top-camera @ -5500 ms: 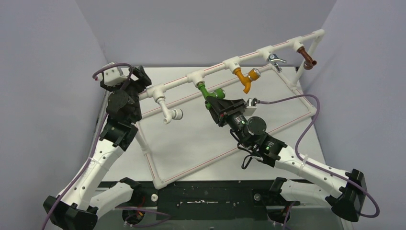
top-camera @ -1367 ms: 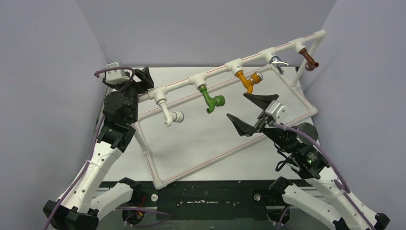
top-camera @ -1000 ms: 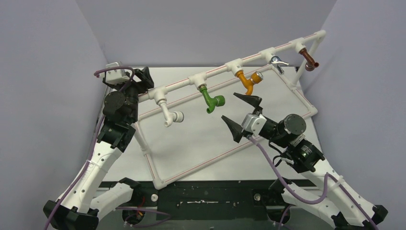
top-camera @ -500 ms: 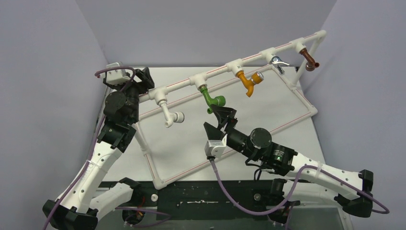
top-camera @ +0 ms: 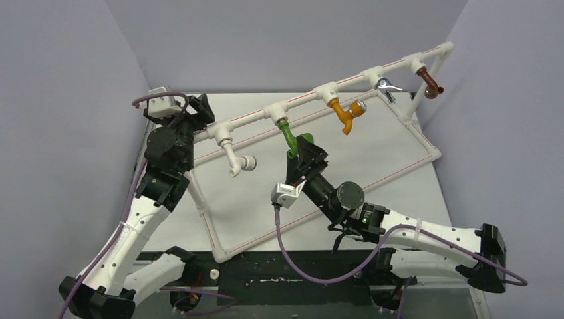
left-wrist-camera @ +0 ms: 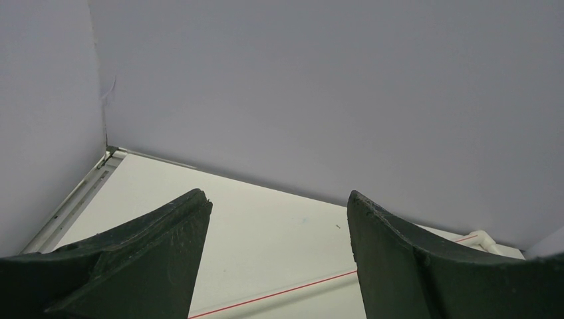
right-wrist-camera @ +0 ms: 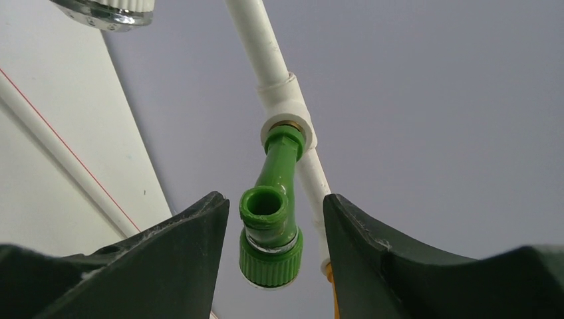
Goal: Install the water faucets
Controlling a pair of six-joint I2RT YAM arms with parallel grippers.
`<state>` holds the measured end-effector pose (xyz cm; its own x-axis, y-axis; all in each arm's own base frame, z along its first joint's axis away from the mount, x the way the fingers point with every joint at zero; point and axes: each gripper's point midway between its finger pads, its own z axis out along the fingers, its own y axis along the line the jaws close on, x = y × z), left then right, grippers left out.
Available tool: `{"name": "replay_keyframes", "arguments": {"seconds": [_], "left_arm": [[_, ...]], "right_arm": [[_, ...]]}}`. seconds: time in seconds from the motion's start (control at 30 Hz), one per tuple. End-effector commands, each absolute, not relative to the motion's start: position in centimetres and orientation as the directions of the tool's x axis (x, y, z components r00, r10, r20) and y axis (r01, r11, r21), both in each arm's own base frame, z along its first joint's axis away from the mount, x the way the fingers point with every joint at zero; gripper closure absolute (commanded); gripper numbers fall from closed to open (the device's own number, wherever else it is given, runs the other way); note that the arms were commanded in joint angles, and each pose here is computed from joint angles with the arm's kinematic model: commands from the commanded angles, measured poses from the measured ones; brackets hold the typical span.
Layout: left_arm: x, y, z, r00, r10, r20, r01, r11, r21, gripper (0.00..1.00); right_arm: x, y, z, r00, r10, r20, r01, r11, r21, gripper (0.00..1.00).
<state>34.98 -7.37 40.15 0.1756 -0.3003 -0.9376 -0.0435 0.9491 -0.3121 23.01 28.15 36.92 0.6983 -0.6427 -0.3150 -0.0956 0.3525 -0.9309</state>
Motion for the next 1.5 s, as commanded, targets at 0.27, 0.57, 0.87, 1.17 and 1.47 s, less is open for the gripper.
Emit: {"name": "replay_keyframes", "arguments": {"seconds": [0.27,0.57,0.87,1.17,1.47], "left_arm": [[34.0,-9.9,28.3,-0.217,-0.112,-0.97,-0.009,0.994,-0.113,0.27],[34.1,-9.9,28.2,-0.219,-0.109,-0.97,-0.01,0.994,-0.11,0.27],[34.0,-9.8,28.5,-0.21,-0.114,-0.971,-0.01,0.993,-0.114,0.25],[33.6,-9.8,29.1,-0.194,-0.118,-0.974,-0.008,0.993,-0.119,0.24],[33.3,-9.9,29.5,-0.185,-0.117,-0.976,-0.009,0.993,-0.117,0.22]], "right_arm": [[25.4,26.0,39.2,0.655,-0.632,-0.414,-0.047,0.513,-0.857,0.62],[25.6,27.2,38.7,0.667,-0.557,-0.495,-0.134,0.564,-0.815,1.0],[25.1,27.5,39.7,0.625,-0.308,-0.717,-0.296,0.757,-0.583,1.0],[25.5,27.8,41.0,0.492,0.022,-0.87,-0.429,0.876,-0.22,1.0],[25.9,27.1,42.1,0.333,0.374,-0.865,-0.475,0.859,0.189,1.0]]}}
